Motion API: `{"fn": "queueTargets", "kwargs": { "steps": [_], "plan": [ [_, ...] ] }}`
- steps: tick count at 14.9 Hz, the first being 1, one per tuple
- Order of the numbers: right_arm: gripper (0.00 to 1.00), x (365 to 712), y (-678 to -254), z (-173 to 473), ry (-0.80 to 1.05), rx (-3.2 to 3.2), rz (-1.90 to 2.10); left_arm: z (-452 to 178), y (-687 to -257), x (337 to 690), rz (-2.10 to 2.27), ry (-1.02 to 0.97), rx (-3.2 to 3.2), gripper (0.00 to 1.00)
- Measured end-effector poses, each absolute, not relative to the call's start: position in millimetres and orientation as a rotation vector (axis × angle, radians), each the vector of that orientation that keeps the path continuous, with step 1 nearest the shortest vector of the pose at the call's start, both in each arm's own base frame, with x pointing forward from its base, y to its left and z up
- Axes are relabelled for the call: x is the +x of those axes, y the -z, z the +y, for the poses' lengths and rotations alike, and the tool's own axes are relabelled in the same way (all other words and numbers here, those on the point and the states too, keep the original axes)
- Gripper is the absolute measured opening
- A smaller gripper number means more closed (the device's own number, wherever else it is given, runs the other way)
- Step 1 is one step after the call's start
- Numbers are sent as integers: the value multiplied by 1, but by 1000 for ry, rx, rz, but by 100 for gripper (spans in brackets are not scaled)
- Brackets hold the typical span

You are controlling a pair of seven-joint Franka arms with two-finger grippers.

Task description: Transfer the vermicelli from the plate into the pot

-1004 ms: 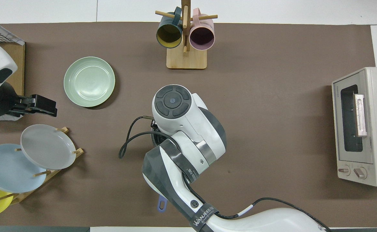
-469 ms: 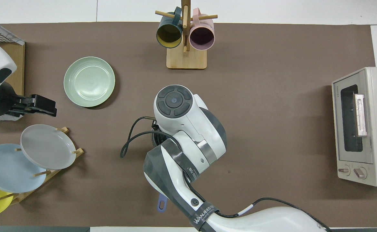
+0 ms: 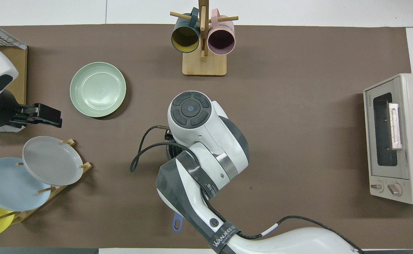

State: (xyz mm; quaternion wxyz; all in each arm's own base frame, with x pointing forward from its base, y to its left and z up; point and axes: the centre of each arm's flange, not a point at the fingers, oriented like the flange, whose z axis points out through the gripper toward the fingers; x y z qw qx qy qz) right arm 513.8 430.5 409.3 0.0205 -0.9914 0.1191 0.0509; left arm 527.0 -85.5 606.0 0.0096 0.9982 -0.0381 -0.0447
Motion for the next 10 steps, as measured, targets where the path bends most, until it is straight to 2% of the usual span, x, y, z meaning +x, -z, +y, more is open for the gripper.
{"fn": "queueTargets", "kwargs": {
  "steps": [4, 7, 10],
  "plan": [
    [100, 532, -449, 399, -59, -3089, 323, -86, -606, 527, -119, 140, 3117, 100],
    [100, 559, -498, 317, -62, -3097, 261, -86, -606, 527, -119, 140, 3117, 100],
    [100, 570, -539, 235, -94, -3101, 256, -86, -606, 527, -119, 140, 3117, 100]
  ]
}}
